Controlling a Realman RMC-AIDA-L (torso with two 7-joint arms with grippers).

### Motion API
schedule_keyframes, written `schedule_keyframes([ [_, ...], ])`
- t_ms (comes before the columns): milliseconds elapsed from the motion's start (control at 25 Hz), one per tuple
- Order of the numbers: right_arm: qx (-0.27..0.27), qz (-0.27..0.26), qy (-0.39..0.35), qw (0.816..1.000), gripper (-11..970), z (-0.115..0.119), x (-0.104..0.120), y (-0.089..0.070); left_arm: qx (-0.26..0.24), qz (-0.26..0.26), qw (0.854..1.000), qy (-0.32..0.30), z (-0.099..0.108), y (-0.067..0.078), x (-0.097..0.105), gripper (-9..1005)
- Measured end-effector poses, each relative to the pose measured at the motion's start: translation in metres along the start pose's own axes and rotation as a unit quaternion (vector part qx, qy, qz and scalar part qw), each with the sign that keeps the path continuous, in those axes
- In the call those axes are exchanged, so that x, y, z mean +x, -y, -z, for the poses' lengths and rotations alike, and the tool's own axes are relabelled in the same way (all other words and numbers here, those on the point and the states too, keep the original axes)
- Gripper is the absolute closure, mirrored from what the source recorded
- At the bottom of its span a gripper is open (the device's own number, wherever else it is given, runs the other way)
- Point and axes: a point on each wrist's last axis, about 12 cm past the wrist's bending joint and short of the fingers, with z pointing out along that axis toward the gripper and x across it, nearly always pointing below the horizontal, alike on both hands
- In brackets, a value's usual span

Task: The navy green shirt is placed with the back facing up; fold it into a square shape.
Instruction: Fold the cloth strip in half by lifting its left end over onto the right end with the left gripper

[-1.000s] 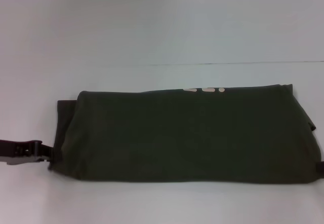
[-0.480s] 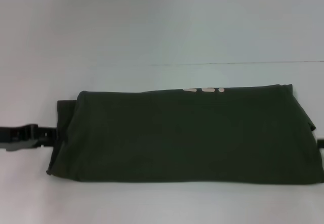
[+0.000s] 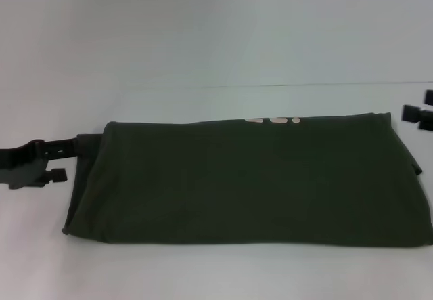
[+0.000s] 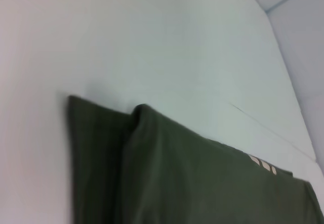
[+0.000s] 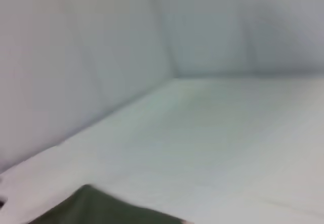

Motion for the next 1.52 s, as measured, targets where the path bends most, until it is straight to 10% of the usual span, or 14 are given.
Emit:
schedule_keyframes([
  [400, -0.127, 0.186, 0.04, 0.973, 60, -0.014, 0.035, -0.04, 0.008, 0.103, 0.995, -0.002, 0.014, -0.013, 0.017, 58],
  [1520, -0.171, 0.196, 0.035, 0.965, 59, -0.003, 0.047, -0.05, -0.018, 0.188, 0.982, -0.007, -0.021, -0.038, 0.052, 115],
])
